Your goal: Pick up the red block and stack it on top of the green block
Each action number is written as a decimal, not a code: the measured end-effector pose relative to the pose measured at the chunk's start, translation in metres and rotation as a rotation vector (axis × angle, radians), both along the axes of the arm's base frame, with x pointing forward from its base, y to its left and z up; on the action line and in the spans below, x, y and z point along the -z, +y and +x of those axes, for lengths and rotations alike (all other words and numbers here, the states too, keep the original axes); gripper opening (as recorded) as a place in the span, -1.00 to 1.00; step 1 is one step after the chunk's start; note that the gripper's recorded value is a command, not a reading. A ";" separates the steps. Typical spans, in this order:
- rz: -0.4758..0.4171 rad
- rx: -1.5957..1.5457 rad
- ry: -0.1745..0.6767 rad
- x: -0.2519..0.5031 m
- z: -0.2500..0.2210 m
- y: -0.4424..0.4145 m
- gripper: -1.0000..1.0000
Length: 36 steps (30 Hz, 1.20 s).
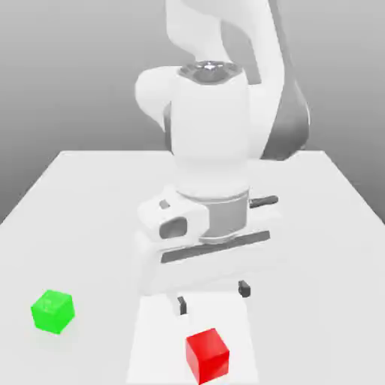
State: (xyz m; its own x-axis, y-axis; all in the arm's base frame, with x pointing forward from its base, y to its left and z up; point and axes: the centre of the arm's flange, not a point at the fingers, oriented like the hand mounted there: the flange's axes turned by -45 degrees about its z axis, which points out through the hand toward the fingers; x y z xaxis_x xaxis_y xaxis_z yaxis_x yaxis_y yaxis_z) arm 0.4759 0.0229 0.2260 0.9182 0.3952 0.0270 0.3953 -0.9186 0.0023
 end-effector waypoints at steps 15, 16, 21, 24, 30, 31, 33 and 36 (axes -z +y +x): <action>-0.009 -0.015 0.026 0.058 -0.004 0.000 -1.00; -0.009 -0.015 0.026 0.046 -0.004 0.000 -1.00; -0.016 0.127 0.026 0.006 -0.015 -0.076 -1.00; -0.016 0.282 0.026 -0.005 -0.040 -0.153 -1.00; 0.000 0.558 0.026 0.004 -0.110 -0.274 -1.00; 0.001 0.558 0.026 0.015 -0.110 -0.274 -1.00; 0.000 0.560 0.027 0.038 -0.112 -0.274 1.00; 0.000 0.560 0.027 0.038 -0.112 -0.274 1.00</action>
